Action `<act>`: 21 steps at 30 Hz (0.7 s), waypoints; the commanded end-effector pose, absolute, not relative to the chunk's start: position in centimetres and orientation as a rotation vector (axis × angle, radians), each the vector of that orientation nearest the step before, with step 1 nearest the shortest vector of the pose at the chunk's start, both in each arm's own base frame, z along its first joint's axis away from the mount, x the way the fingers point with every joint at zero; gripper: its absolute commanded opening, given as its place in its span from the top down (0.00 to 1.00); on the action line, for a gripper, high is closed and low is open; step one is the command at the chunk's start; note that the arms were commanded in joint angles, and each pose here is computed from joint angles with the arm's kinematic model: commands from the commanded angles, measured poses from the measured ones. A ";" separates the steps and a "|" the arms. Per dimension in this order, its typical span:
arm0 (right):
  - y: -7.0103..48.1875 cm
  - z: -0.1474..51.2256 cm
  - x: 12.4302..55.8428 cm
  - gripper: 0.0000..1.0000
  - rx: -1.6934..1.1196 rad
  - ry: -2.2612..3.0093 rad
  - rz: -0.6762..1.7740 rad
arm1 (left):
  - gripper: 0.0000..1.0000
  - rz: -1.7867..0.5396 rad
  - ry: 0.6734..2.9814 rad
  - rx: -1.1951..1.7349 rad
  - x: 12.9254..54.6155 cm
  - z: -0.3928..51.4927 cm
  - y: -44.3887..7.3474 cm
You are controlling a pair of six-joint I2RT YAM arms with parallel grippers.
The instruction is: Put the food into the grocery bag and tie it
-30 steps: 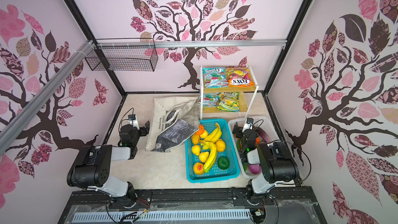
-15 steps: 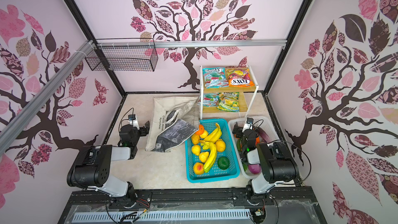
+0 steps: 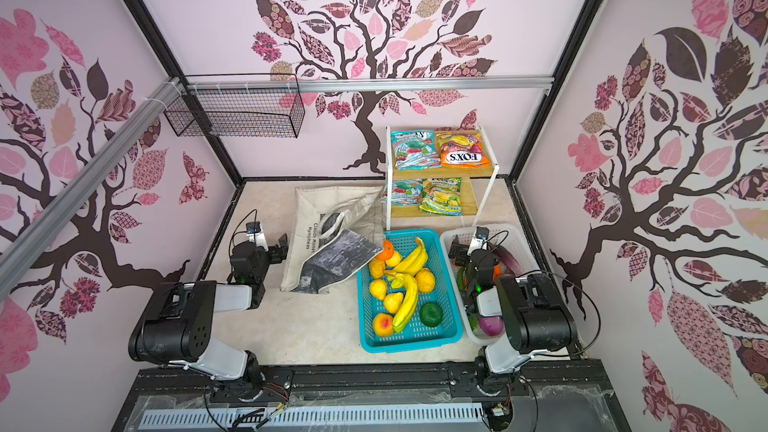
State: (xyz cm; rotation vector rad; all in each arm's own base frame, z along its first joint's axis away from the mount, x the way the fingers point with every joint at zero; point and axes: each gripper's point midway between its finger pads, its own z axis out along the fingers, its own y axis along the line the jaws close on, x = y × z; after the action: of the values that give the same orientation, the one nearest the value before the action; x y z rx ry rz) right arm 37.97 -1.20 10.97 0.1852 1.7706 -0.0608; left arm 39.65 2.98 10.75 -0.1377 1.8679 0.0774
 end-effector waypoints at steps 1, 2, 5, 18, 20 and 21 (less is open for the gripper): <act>-0.2 14.5 37.7 0.01 0.127 1.710 -0.016 | 0.02 0.141 1.832 -0.227 38.3 13.3 4.1; -0.3 15.2 37.5 0.00 0.135 1.712 -0.013 | 0.02 0.159 1.841 -0.288 37.8 13.9 4.6; 0.0 17.3 36.9 0.00 0.149 1.711 0.024 | 0.02 0.159 1.820 -0.524 36.1 15.9 6.5; 6.2 22.4 32.7 0.00 0.125 1.856 0.537 | 0.02 -0.362 1.958 -0.246 34.9 28.7 -5.0; 7.4 23.1 32.2 0.00 0.087 1.861 0.605 | 0.02 -0.415 2.018 -0.132 35.1 29.6 -8.0; 7.7 23.2 32.1 0.01 0.078 1.868 0.618 | 0.02 -0.429 2.047 -0.085 35.2 29.7 -9.2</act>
State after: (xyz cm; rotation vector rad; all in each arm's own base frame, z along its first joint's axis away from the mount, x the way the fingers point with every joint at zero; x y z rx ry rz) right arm 33.38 5.42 23.35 0.1239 1.7867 0.4770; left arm 36.18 -5.77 30.54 -0.2451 1.8930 -0.3670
